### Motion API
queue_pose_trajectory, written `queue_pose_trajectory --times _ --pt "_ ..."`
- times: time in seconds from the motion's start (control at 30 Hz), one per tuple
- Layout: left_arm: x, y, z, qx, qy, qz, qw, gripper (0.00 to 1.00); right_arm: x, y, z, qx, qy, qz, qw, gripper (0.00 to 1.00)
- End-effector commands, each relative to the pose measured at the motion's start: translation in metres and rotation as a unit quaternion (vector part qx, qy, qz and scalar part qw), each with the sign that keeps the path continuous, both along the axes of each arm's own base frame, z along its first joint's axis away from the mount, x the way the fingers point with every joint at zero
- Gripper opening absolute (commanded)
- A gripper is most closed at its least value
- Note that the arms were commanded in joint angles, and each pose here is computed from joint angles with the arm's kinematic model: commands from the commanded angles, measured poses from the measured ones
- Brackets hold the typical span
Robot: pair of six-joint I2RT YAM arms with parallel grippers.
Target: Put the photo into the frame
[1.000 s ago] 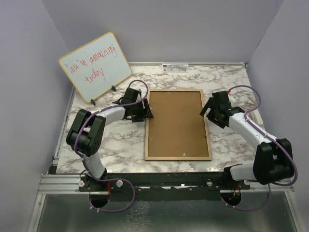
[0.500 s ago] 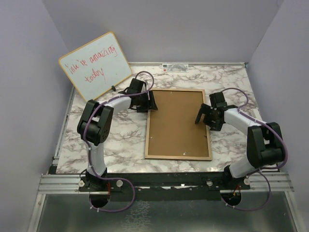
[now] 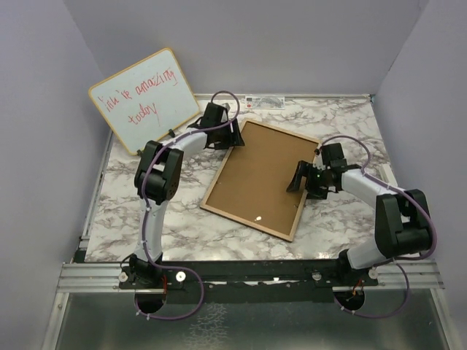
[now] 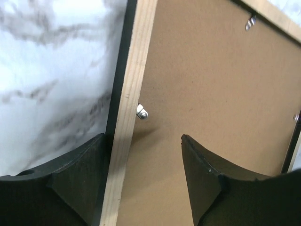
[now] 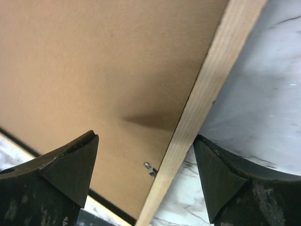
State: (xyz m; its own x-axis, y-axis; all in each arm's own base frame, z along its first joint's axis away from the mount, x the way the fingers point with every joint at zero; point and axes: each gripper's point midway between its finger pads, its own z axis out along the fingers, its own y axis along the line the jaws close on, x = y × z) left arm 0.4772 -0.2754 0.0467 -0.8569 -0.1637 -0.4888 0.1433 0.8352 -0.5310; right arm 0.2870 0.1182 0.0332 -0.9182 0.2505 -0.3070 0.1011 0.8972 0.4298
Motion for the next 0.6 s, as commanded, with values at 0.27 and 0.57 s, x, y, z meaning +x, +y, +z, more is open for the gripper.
queue_pose_trajectory --times 0.27,0.57 --pt "-0.033 -0.123 -0.035 -0.1 0.045 -0.109 0.988 0.66 0.01 0.09 0.03 0.217 -0.067 0.098 0.969 0.87" --pt "-0.002 -0.097 -0.007 -0.014 -0.02 -0.078 0.997 0.76 0.005 0.041 0.031 0.076 -0.088 0.017 0.993 0.94"
